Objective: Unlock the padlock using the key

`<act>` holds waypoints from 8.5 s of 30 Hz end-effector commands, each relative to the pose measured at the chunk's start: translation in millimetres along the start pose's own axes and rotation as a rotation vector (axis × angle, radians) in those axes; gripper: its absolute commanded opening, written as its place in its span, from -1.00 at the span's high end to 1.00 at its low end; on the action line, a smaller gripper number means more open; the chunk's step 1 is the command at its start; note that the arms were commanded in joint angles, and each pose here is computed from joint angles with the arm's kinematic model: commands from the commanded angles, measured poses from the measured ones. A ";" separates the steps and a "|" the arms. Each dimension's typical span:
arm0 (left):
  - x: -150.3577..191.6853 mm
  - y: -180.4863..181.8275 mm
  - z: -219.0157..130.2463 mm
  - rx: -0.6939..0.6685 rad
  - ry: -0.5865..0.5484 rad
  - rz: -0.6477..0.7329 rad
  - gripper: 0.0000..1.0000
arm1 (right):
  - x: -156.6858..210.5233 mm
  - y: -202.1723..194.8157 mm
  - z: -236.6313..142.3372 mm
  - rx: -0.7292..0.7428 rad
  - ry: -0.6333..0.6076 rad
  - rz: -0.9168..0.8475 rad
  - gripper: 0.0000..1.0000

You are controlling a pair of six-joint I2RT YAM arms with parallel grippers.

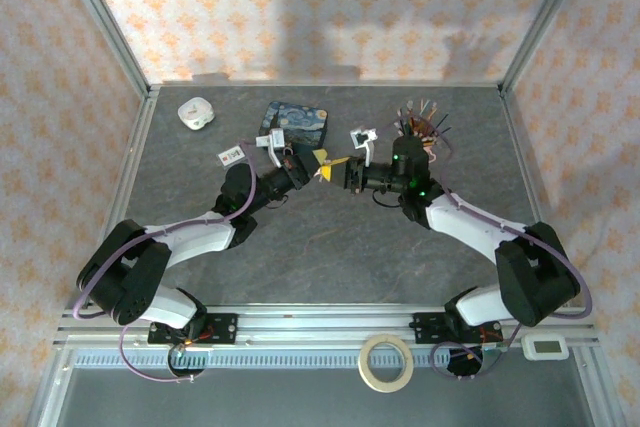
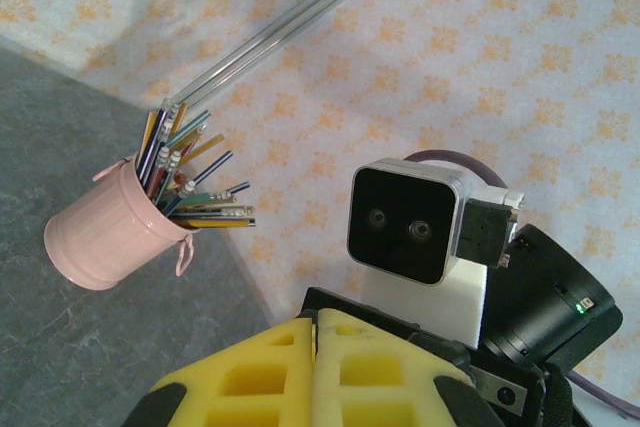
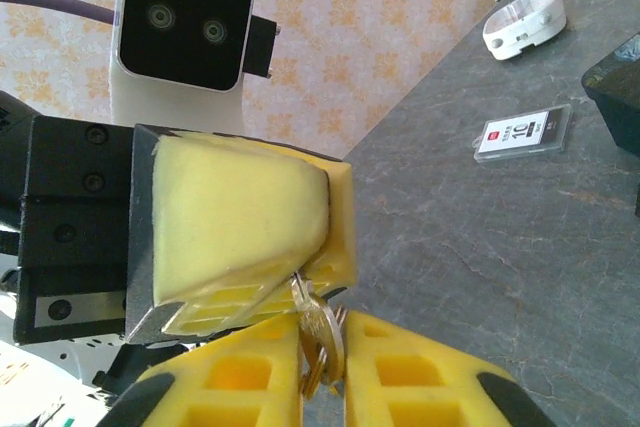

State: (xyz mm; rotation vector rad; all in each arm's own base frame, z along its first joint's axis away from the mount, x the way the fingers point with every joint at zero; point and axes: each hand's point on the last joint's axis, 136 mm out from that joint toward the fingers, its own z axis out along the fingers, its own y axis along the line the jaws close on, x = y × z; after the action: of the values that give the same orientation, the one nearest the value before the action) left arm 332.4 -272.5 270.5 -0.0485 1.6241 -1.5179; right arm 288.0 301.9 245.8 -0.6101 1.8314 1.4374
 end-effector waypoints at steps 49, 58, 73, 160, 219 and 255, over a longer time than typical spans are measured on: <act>-1.6 68.3 9.1 -0.217 -0.113 -0.481 0.18 | 9.0 -48.9 8.6 0.822 0.004 -0.998 1.00; 1.2 67.7 12.0 -0.212 -0.094 -0.478 0.82 | 14.3 -54.6 13.5 0.823 0.031 -1.014 1.00; -28.5 57.8 -1.0 -0.250 -0.138 -0.123 1.00 | -17.1 -24.7 -20.1 0.628 -0.200 -0.562 0.23; -69.9 172.0 -58.7 -0.761 0.112 0.255 -0.68 | 0.0 -52.4 -36.0 0.466 -0.251 -0.117 1.00; 10.7 273.2 -48.6 -0.819 0.272 0.050 0.80 | 24.3 -66.9 -52.1 0.527 -0.219 -0.076 1.00; -12.8 300.7 -42.3 -1.124 -0.076 0.125 0.61 | 27.3 -65.0 -65.3 0.549 -0.253 -0.096 1.00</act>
State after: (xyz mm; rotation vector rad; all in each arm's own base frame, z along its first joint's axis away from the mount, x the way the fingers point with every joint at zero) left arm 470.6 -158.8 32.5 -0.5945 2.1449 -0.3482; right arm 299.7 229.6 183.9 -0.2406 1.8929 0.8666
